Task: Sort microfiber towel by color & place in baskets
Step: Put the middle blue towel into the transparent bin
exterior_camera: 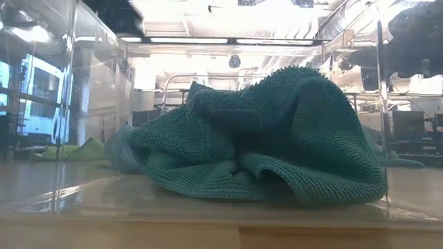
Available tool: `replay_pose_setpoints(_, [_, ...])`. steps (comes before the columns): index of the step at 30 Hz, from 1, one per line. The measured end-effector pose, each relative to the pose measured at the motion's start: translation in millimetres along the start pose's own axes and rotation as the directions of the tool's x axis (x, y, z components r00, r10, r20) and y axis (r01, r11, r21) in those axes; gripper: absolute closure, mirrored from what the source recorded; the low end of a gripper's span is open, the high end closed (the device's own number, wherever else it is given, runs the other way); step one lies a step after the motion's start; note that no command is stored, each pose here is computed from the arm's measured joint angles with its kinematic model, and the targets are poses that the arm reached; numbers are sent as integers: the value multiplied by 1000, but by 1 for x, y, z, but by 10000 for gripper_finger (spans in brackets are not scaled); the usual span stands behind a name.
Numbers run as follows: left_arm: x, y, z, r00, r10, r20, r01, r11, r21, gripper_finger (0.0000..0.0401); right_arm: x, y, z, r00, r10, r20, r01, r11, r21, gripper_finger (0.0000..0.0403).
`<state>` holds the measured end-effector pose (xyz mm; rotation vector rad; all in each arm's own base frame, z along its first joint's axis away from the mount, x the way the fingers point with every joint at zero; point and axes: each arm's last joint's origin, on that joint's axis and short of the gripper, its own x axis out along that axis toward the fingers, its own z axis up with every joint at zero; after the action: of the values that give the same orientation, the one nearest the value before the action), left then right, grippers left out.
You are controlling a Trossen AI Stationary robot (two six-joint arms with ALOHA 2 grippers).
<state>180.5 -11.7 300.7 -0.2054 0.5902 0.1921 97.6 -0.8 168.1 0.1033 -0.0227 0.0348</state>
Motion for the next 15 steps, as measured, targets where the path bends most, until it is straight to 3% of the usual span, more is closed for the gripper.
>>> replay_pose_setpoints(7, [24,25,-10,956,-99,-276,109,994,21,215,0,0,0,1000,0,0,0,1000,0,402])
replay_pose_setpoints(11, [46,34,-15,923,-82,-376,145,979,141,215,0,0,0,1000,0,0,0,1000,0,402])
replay_pose_setpoints(15, [65,34,-21,890,-72,-450,216,936,276,215,0,0,0,1000,0,0,0,1000,0,402])
